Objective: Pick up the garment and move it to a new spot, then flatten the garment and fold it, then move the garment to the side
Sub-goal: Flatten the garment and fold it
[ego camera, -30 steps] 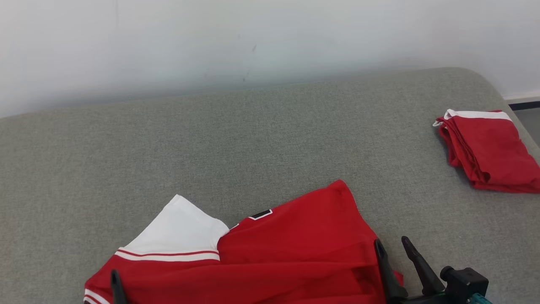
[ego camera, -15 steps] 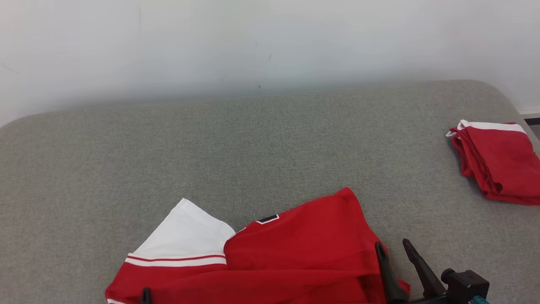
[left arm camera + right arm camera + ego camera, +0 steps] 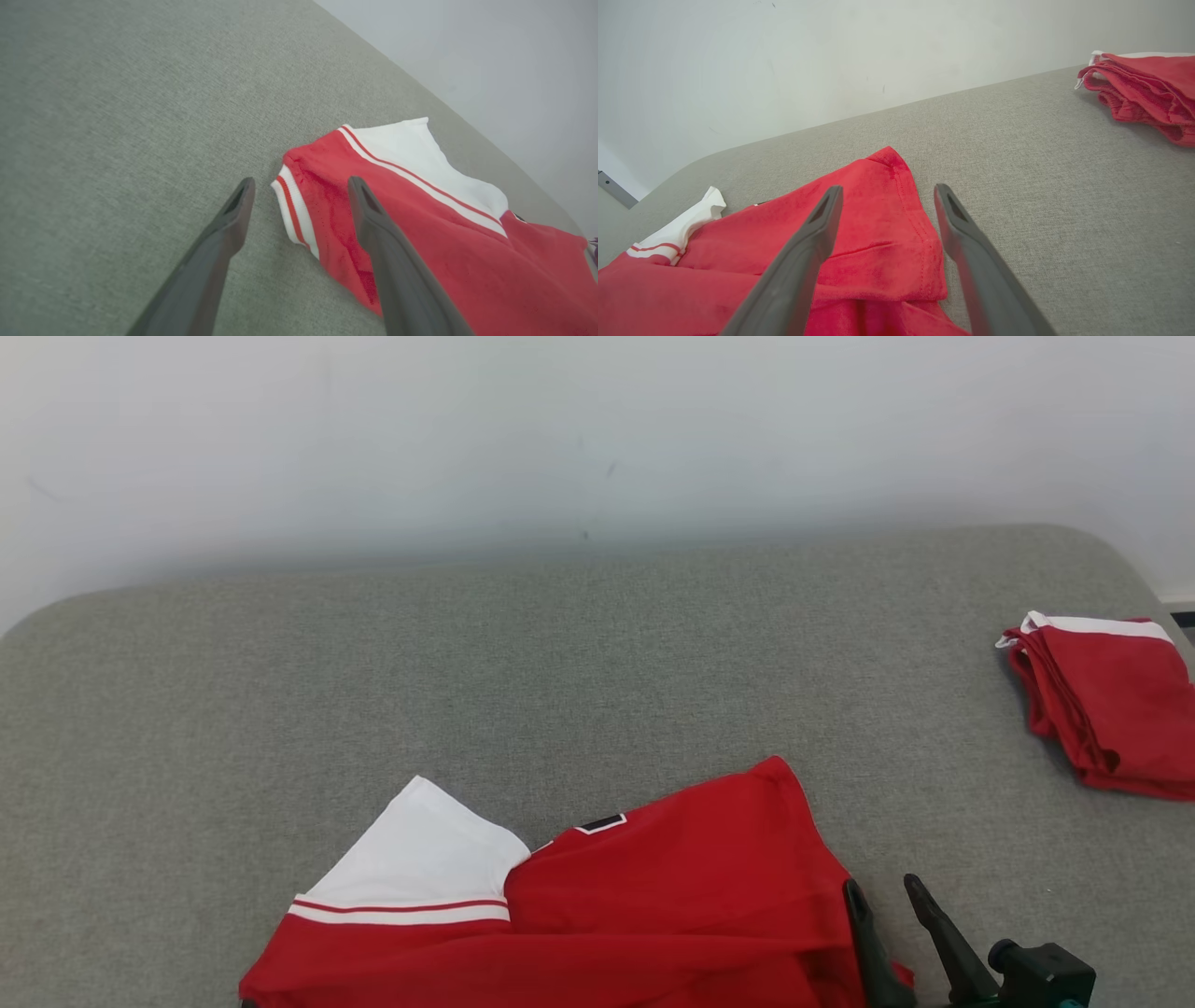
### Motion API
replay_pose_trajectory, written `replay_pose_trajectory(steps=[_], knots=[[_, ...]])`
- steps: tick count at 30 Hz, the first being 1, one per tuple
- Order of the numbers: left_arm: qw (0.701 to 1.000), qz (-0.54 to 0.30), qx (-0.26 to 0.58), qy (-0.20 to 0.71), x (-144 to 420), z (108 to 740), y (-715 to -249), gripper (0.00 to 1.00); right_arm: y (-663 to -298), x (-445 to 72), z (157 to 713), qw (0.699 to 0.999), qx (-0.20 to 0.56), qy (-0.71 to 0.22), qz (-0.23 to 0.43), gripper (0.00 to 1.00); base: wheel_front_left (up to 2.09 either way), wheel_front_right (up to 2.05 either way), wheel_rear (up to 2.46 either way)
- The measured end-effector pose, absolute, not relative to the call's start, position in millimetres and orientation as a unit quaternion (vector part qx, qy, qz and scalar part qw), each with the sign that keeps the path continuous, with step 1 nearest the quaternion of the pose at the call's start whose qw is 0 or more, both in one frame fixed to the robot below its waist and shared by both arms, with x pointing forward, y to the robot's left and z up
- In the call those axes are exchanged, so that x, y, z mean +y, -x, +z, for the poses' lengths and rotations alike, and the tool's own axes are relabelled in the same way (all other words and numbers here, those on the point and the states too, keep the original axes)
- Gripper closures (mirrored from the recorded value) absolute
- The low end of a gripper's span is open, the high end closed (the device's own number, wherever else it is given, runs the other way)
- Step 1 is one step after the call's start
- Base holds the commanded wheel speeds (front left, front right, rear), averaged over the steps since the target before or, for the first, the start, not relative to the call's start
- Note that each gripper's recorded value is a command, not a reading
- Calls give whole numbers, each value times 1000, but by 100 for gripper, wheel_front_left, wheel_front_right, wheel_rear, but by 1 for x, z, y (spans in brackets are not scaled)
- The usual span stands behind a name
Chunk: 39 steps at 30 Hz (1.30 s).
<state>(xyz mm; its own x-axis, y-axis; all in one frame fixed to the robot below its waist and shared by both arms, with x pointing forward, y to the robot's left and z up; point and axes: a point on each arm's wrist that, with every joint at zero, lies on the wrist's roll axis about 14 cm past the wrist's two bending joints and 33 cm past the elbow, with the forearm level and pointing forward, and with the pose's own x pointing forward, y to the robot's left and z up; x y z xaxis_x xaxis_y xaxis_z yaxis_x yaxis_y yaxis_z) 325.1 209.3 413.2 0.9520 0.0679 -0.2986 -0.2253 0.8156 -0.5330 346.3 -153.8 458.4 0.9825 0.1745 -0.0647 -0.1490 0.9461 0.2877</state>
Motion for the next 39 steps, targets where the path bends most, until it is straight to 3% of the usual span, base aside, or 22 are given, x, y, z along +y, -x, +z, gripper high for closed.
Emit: replay_pose_trajectory(steps=[8,15,39], knots=[[978,74,7,193,234,474,-332,0,-345,-157,463,986,37,-137,83,0,0,0,0],[988,56,-83,114,227,530,-333,0,-343,-163,471,988,24,-129,78,0,0,0,0],[998,0,-10,63,189,484,-319,0,-325,-189,492,994,-7,-95,45,0,0,0,0]])
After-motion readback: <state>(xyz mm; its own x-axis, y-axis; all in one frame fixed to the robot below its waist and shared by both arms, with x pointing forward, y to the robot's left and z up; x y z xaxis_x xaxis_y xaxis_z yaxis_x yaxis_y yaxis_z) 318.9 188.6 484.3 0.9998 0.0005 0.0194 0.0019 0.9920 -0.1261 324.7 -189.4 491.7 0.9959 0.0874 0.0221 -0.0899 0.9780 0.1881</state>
